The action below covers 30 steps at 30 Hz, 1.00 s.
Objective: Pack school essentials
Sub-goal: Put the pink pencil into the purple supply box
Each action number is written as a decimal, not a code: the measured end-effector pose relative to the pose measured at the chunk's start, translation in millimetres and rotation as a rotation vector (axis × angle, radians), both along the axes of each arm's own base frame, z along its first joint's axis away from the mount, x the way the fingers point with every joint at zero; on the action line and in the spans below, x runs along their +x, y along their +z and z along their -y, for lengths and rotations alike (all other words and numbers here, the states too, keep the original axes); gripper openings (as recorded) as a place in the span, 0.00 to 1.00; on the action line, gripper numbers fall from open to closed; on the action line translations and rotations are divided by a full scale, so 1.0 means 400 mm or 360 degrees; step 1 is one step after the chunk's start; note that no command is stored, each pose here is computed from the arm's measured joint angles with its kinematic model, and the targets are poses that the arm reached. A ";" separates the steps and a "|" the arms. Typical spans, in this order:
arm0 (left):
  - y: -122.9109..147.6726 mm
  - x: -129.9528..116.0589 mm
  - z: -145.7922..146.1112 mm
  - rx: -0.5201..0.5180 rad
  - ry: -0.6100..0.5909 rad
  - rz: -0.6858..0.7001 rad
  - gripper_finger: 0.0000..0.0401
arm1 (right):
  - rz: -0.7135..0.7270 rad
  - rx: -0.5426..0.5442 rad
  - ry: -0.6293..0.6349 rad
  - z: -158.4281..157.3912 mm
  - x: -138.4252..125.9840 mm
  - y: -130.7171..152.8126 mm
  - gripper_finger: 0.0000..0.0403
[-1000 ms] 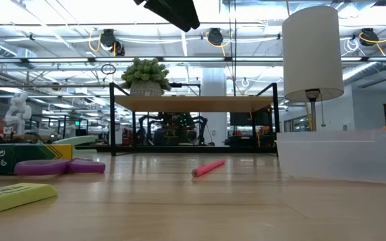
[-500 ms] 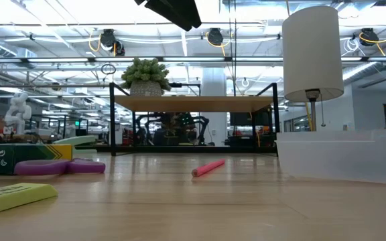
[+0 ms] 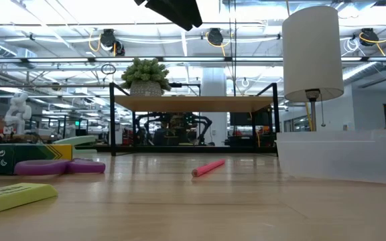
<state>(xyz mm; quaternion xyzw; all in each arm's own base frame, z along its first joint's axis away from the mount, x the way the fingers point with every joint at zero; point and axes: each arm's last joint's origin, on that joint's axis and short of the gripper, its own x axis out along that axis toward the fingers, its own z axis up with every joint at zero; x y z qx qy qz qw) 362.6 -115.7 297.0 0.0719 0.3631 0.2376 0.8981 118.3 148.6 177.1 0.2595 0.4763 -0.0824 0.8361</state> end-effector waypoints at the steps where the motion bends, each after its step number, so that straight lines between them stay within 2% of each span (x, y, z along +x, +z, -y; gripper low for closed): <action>1: 0.000 0.000 0.000 -0.0008 0.0008 0.0006 0.46 | 0.0031 -0.0019 0.0009 0.002 0.000 0.004 0.39; 7: -0.039 -0.005 0.010 -0.0090 0.0030 0.0016 0.46 | 0.0272 -0.0211 0.0066 0.018 0.001 0.030 0.39; 16: -0.112 -0.042 0.051 -0.0274 0.0111 -0.0017 0.46 | 0.0554 -0.0633 0.0166 0.038 0.003 0.056 0.39; 24: -0.136 -0.049 0.083 -0.0457 0.0151 0.0100 0.46 | 0.0595 -0.0908 0.0277 0.050 0.013 0.060 0.39; 30: -0.173 -0.029 0.111 -0.0482 0.0127 0.0134 0.46 | 0.0576 -0.0955 0.0263 0.060 0.023 0.060 0.39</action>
